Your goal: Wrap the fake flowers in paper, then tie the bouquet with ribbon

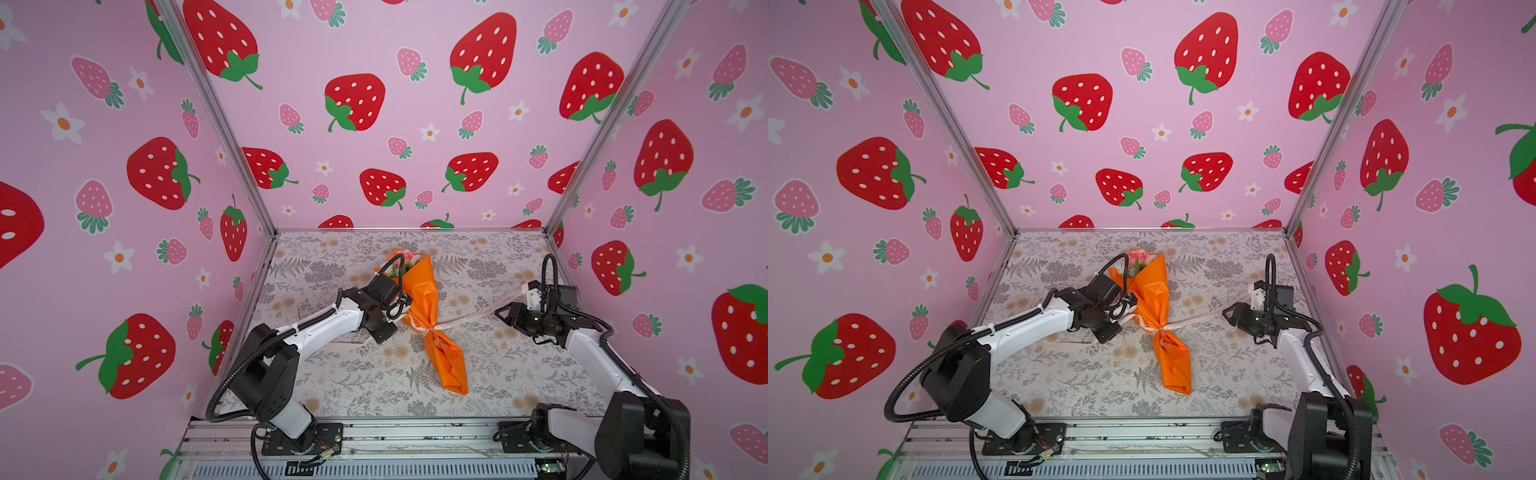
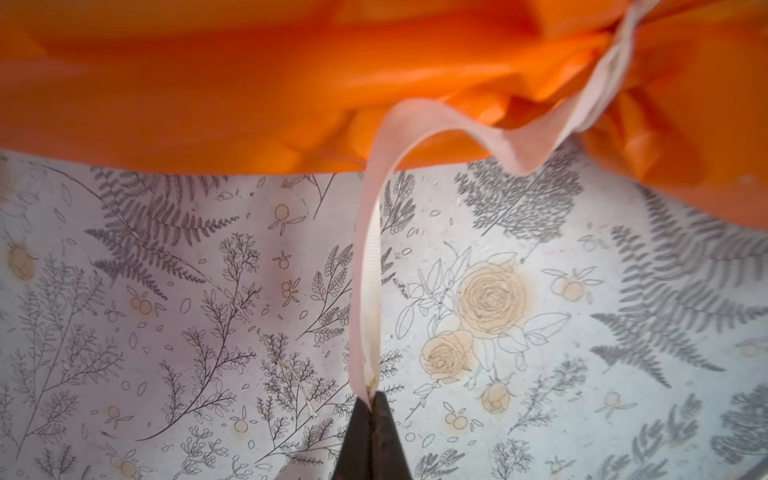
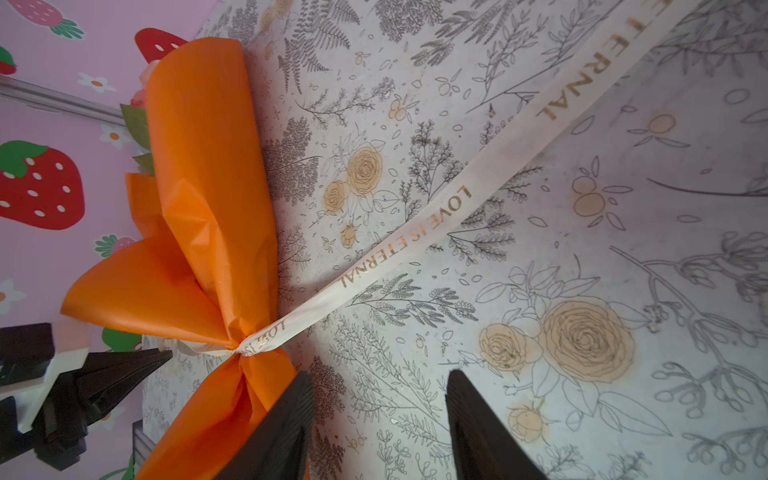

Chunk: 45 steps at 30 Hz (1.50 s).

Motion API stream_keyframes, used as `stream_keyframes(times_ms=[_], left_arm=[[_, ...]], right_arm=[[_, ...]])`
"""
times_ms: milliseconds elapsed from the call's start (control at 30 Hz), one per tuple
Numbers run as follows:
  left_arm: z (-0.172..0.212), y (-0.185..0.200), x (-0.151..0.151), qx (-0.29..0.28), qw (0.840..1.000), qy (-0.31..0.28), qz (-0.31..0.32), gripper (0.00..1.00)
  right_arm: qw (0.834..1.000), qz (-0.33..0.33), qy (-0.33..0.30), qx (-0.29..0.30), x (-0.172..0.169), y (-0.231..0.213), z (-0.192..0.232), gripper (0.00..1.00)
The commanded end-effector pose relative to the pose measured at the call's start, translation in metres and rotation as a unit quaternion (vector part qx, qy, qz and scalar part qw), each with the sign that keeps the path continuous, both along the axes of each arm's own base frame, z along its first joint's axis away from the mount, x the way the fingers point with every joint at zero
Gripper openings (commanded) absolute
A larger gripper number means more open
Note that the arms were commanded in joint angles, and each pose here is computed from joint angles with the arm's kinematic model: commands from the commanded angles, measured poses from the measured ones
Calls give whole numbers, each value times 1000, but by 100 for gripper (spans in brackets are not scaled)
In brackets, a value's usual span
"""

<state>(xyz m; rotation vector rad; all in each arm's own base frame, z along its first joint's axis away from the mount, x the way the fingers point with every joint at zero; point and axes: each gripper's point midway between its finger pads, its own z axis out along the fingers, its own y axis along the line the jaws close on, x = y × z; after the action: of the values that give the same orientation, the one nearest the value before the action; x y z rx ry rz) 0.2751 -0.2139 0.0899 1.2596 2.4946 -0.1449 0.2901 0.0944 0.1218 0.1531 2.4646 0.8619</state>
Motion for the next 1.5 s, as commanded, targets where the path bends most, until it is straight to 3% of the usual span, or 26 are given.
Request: stream_keyframes(times_ms=[0, 233, 400, 500, 600, 900, 1300, 1467], left_arm=[[27, -26, -9, -75, 997, 5, -12, 0], [58, -55, -12, -150, 988, -18, -24, 0], [65, -65, -16, -160, 986, -35, -33, 0], [71, -79, -46, -190, 976, 3, -106, 0], [67, -77, -59, -176, 976, 11, -128, 0], [80, -73, -38, -172, 978, -62, -98, 0], [71, -71, -28, -168, 979, -83, -75, 0], [71, -74, -28, -180, 977, -85, -76, 0]], right_arm=[[996, 52, -69, 16, 1, 22, 29, 54], [968, 163, -189, -18, -9, 78, 57, 55], [921, 272, -276, -40, -33, 130, 68, 57], [888, 324, -323, -44, -49, 155, 73, 59], [862, 361, -354, -44, -61, 172, 75, 59], [795, 435, -419, -52, -80, 193, 69, 62], [778, 453, -435, -17, -71, 214, 50, 61], [763, 470, -443, 2, -70, 225, 47, 59]])
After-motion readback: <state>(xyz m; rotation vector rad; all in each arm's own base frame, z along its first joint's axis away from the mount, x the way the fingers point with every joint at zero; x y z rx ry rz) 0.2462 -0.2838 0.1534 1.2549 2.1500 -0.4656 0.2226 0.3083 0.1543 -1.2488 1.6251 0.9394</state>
